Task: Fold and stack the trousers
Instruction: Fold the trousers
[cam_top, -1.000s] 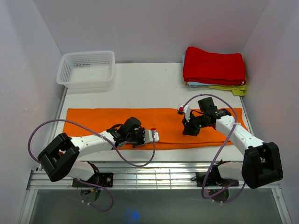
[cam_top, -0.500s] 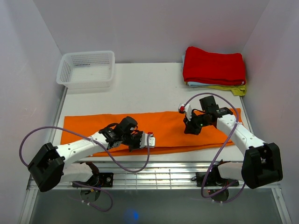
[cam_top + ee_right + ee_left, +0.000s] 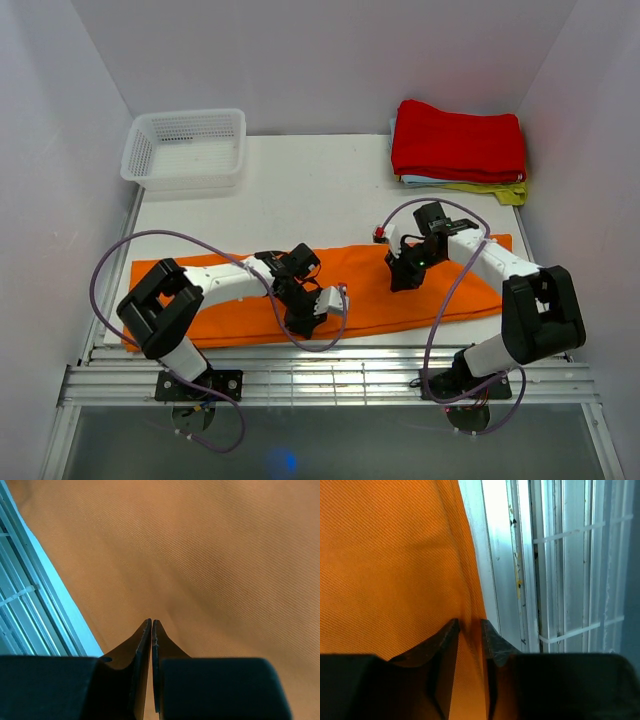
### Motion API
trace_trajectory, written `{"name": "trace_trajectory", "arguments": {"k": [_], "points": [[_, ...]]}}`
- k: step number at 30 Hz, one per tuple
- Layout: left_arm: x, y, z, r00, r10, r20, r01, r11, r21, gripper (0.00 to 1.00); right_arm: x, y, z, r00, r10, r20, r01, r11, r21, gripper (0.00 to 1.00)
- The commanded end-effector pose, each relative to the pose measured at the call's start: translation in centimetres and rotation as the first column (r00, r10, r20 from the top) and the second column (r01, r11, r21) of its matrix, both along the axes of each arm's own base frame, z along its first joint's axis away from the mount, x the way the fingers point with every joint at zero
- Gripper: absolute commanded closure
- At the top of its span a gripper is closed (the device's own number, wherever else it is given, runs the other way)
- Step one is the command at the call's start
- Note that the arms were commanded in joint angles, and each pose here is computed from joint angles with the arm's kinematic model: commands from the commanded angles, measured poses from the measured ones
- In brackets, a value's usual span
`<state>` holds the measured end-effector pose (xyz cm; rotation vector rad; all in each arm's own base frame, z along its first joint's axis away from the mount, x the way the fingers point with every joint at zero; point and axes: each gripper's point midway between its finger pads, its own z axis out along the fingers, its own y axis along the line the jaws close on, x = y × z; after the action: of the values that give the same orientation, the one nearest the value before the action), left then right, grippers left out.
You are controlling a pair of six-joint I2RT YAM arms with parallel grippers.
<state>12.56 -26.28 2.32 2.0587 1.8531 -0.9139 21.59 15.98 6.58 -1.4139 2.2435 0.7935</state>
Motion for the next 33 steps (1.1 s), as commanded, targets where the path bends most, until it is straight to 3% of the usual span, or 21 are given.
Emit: {"name": "trace_trajectory", "arguments": {"k": [1,4,6,9,11,15,21,24,25,27,28,30,31,33], "points": [[-1.1,1.5,1.2,0.999,0.016,-0.047,-0.014,0.999,0.053,0.59,0.3,0.4,-0.3,0.999,-0.019,-0.041,0.018,1.0,-0.024,0.91],[0.4,2.1,5.0,0.991,0.127,0.037,-0.126,0.991,-0.035,0.48,1.2,0.4,-0.6,0.997,-0.065,-0.036,0.064,0.997,-0.041,0.9],[2.5,3.5,7.9,0.951,0.301,0.068,-0.294,0.95,-0.102,0.44,1.7,0.3,-0.8,0.995,-0.095,-0.031,0.093,0.994,-0.051,0.89],[5.1,8.2,7.7,0.858,0.508,0.078,-0.504,0.862,-0.057,0.41,1.8,0.3,-1.7,0.989,-0.127,-0.074,0.122,0.99,-0.074,0.89],[4.7,11.3,5.6,0.827,0.56,0.056,-0.562,0.826,0.035,0.42,2.0,0.0,-2.3,0.986,-0.149,-0.078,0.141,0.985,-0.102,0.88],[5.9,16.8,1.6,0.702,0.709,0.062,-0.708,0.687,0.163,0.44,2.7,-0.7,-3.3,0.978,-0.194,-0.075,0.181,0.971,-0.153,0.88],[7.7,19.7,-3.2,0.605,0.795,0.037,-0.762,0.565,0.316,0.51,3.7,-1.6,-4.6,0.963,-0.261,-0.065,0.241,0.944,-0.225,0.87],[12.1,20.8,-4.5,0.58,0.807,0.116,-0.792,0.524,0.313,0.51,4.3,-2.3,-5.3,0.951,-0.302,-0.064,0.277,0.926,-0.256,0.87],[15.5,20.8,-3.8,0.566,0.81,0.157,-0.814,0.516,0.268,0.51,4.8,-2.5,-5.5,0.947,-0.317,-0.058,0.292,0.92,-0.261,0.87],[18.3,21.3,-5.5,0.549,0.824,0.142,-0.816,0.49,0.307,0.52,5.6,-2.8,-5.8,0.94,-0.337,-0.047,0.312,0.908,-0.28,0.86],[22.6,21.2,-4.0,0.524,0.834,0.173,-0.843,0.479,0.246,0.52,6.2,-3.0,-5.8,0.935,-0.352,-0.038,0.328,0.902,-0.282,0.86],[25.1,21.3,-4.9,0.519,0.842,0.144,-0.841,0.475,0.258,0.53,7.5,-3.6,-5.7,0.928,-0.373,-0.014,0.353,0.889,-0.291,0.85],[28.1,21.2,-3.4,0.505,0.845,0.175,-0.858,0.47,0.205,0.53,8.0,-3.8,-5.5,0.927,-0.376,-0.003,0.359,0.887,-0.289,0.85],[29.6,20.9,-2.8,0.507,0.845,0.169,-0.859,0.477,0.188,0.52,9.1,-3.9,-5.2,0.925,-0.379,0.015,0.368,0.886,-0.283,0.84]]}}
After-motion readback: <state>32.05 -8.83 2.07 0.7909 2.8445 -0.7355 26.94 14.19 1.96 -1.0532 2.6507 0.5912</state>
